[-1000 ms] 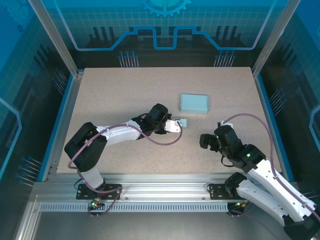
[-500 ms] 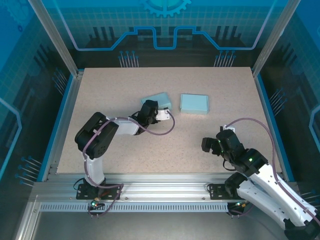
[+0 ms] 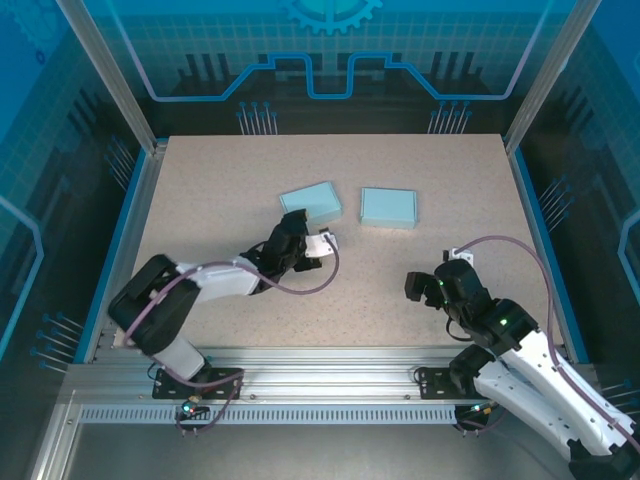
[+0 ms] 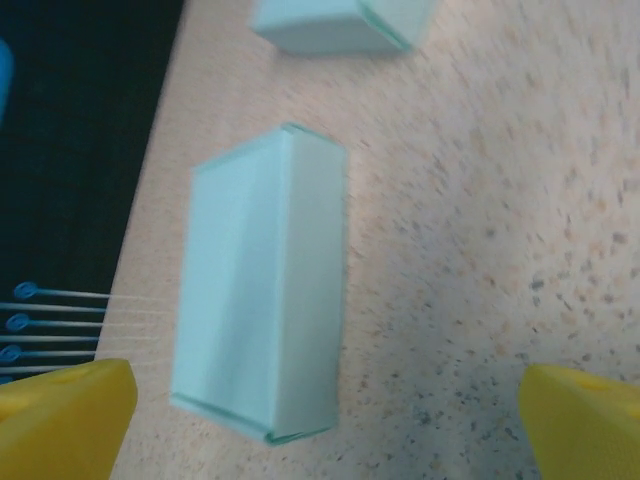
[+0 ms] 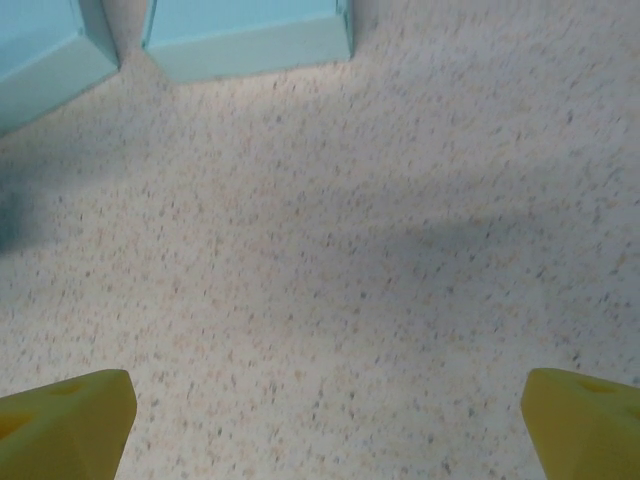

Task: Fold the paper box

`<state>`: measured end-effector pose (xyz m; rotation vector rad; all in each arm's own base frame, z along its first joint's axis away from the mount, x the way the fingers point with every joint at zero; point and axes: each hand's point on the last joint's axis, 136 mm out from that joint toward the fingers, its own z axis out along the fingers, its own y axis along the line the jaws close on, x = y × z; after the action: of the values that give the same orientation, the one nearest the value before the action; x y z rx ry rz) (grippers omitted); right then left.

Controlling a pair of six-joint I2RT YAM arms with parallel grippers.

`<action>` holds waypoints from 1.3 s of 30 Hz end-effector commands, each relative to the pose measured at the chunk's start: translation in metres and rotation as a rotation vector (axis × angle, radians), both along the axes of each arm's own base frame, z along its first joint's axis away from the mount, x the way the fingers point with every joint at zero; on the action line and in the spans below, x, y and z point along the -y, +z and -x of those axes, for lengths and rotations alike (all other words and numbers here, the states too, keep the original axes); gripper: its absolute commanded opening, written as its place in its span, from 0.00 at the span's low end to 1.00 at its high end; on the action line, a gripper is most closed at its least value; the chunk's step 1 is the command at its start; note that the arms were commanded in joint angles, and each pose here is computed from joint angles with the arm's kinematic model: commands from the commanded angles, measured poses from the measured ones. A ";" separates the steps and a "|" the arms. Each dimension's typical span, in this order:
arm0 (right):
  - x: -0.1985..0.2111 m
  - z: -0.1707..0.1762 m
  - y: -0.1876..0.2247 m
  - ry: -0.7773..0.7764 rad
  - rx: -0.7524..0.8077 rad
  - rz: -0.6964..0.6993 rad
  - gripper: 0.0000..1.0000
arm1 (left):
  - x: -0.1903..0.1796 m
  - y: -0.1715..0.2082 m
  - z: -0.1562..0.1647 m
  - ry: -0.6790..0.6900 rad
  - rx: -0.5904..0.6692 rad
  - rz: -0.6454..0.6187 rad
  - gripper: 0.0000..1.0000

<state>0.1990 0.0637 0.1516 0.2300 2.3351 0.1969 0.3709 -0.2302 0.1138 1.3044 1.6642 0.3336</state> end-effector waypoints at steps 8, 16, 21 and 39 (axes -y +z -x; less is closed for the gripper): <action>-0.002 -0.053 0.029 0.044 0.319 0.177 1.00 | -0.094 0.071 0.008 0.474 0.070 0.517 0.99; -0.007 -0.095 0.024 0.123 0.336 0.441 1.00 | -0.169 0.056 0.015 0.713 0.096 0.783 0.99; -0.001 -0.118 0.024 0.139 0.382 0.445 1.00 | -0.198 0.034 0.017 0.753 0.084 0.878 0.99; 0.047 -0.144 -0.006 0.061 0.465 0.363 1.00 | -0.210 -0.016 -0.023 0.680 -0.026 0.960 0.99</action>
<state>0.3352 0.0141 0.1377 -0.0443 1.9423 -0.1517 0.3778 -0.0111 0.0723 -0.0063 1.9539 0.0090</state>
